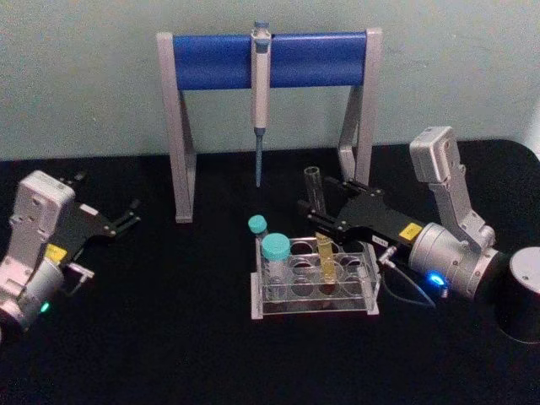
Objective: Pick up the test tube from the test tube rack, shake it, then place it back into the test tube rack.
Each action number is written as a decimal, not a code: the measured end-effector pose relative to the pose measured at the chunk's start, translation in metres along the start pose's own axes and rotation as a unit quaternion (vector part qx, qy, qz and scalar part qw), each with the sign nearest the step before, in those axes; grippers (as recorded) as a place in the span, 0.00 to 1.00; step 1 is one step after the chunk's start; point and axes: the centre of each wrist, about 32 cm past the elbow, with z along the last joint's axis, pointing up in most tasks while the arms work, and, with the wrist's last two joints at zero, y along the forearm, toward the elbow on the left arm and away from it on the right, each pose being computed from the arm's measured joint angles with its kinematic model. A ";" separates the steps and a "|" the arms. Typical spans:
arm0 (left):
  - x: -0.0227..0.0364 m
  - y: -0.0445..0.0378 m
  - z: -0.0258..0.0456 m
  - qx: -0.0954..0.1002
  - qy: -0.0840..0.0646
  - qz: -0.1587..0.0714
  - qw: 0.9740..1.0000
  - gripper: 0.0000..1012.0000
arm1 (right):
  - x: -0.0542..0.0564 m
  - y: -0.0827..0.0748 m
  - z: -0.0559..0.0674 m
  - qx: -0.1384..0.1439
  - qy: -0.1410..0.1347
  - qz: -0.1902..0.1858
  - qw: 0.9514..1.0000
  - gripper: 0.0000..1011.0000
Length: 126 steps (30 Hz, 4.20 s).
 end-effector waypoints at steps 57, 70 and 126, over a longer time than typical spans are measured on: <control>0.0000 0.0000 0.0000 0.000 0.000 0.000 1.000 0.99 | 0.006 -0.020 0.022 0.158 -0.002 -0.002 0.987 0.23; 0.0000 0.0000 0.0000 0.000 0.000 0.000 1.000 0.99 | 0.007 -0.014 0.012 0.174 -0.033 -0.041 0.983 0.23; 0.0000 0.0000 0.0000 0.000 0.000 0.000 1.000 0.99 | 0.034 -0.028 0.050 0.132 -0.086 -0.054 0.986 0.23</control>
